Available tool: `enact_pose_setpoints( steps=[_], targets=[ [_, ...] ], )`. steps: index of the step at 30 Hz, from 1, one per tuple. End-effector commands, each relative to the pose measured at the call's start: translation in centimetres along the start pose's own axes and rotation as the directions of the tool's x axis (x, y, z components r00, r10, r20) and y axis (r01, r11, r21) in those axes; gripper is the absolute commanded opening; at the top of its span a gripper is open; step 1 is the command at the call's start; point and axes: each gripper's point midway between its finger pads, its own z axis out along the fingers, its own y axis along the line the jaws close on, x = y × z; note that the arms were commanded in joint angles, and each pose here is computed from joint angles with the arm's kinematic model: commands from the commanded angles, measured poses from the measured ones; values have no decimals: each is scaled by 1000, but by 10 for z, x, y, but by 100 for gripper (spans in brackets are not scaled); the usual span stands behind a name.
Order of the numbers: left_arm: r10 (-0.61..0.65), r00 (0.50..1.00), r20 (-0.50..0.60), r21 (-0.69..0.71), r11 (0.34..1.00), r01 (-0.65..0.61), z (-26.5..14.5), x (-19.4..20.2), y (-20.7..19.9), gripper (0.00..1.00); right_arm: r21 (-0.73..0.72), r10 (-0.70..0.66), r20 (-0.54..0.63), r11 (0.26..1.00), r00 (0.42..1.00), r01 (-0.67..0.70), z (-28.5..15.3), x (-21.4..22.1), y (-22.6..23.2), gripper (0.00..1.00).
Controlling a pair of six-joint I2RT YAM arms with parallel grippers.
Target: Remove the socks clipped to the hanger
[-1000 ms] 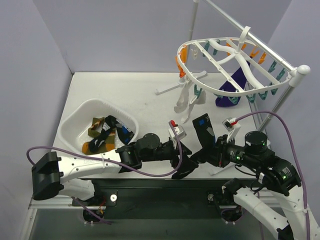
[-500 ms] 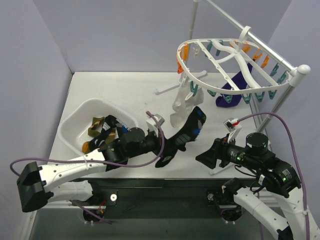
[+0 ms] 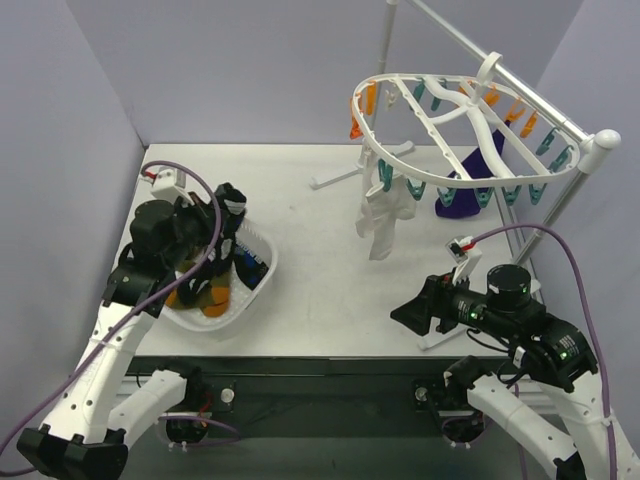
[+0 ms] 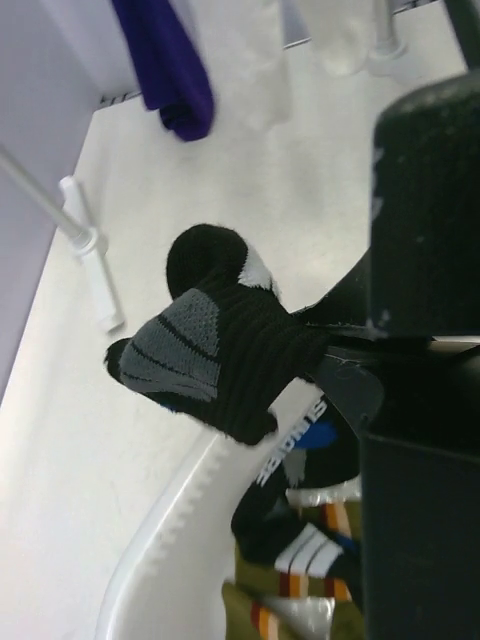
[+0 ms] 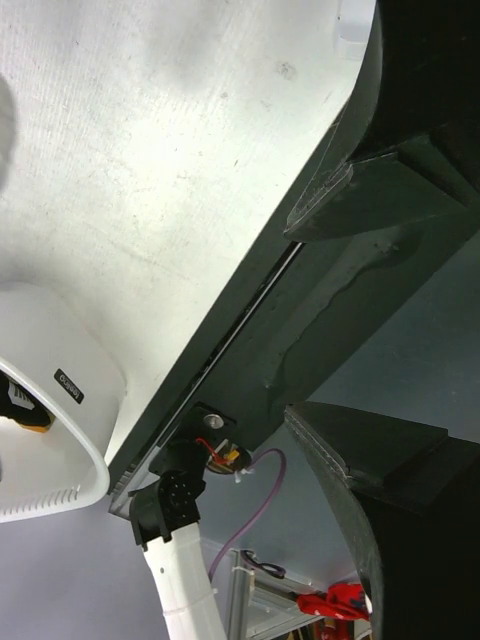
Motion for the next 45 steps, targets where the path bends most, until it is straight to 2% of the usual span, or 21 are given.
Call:
enact_pose_setpoints(
  steps=[1, 4, 5, 7, 8, 10, 11, 13, 14, 18, 21, 22, 24, 25, 27, 28, 31, 35, 38, 44, 45],
  targets=[
    [64, 997, 30, -176, 983, -58, -17, -25, 32, 0, 10, -7, -2, 1000, 1000, 7, 7, -5, -2, 66],
    [74, 995, 60, -277, 959, -55, -24, -30, 50, 0, 14, -7, -6, 1000, 1000, 7, 8, -3, -4, 66],
    [75, 995, 60, -301, 952, -53, -24, -28, 56, 9, 15, -7, -8, 1000, 1000, 7, 9, -3, -4, 66],
    [72, 996, 62, -300, 953, -50, -24, -25, 57, 43, 18, -7, -7, 1000, 1000, 7, 9, -3, -5, 66],
    [68, 996, 61, -295, 954, -47, -24, -23, 57, 64, 18, -7, -7, 1000, 1000, 7, 9, -3, -5, 66],
    [56, 996, 65, -307, 951, -33, -26, -21, 60, 72, 17, -8, -6, 1000, 1000, 8, 9, -3, -5, 66],
    [47, 996, 76, -315, 949, -21, -28, -23, 60, 89, 18, -6, -9, 1000, 1000, 7, 9, -2, -5, 66],
    [41, 995, 94, -323, 947, -8, -28, -27, 61, 98, 20, -6, -11, 1000, 1000, 6, 10, -2, -6, 66],
    [40, 995, 94, -313, 950, -9, -28, -27, 58, 97, 20, -6, -11, 1000, 1000, 6, 10, -2, -6, 66],
    [25, 998, 66, -79, 997, -19, -16, -25, 14, 97, 24, -2, -10, 1000, 1000, 2, 10, -3, -6, 66],
    [-1, 999, 36, 139, 990, -4, -9, -20, -27, 83, 24, 0, -6, 1000, 1000, 1, 9, -4, -6, 66],
    [0, 999, 39, 281, 960, -11, -9, -18, -54, 80, 30, 1, -1, 1000, 1000, 0, 9, -4, -6, 66],
    [-23, 999, 38, 434, 901, 4, -12, -16, -85, 75, 33, 1, 14, 999, 1000, -1, 7, -7, -6, 66],
    [-23, 994, 104, 548, 836, -38, -21, -26, -114, 68, 36, 1, 21, 999, 1000, -2, 6, -8, -6, 66],
    [-9, 994, 106, 633, 772, -61, -26, -15, -141, 61, 39, 1, 35, 999, 999, -2, 4, -11, -5, 66],
    [7, 994, 112, 697, 712, -84, -38, -7, -167, 59, 42, 2, 46, 999, 999, -4, 2, -13, -5, 66],
    [78, 988, 131, 744, 651, -150, -40, 11, -201, 61, 60, 7, 82, 998, 997, -12, -2, -18, -6, 66],
    [157, 974, 164, 799, 558, -224, -51, 41, -240, 77, 77, 5, 121, 997, 993, -14, -9, -23, -7, 66],
    [190, 964, 184, 786, 561, -261, -45, 54, -248, 82, 80, 0, 138, 997, 990, -11, -14, -26, -6, 66],
    [242, 950, 200, 759, 575, -306, -30, 66, -254, 82, 86, -7, 150, 996, 989, -6, -20, -29, -4, 66],
    [240, 949, 204, 756, 578, -308, -28, 65, -255, 86, 86, -6, 152, 996, 988, -8, -21, -29, -4, 66]
  ],
)
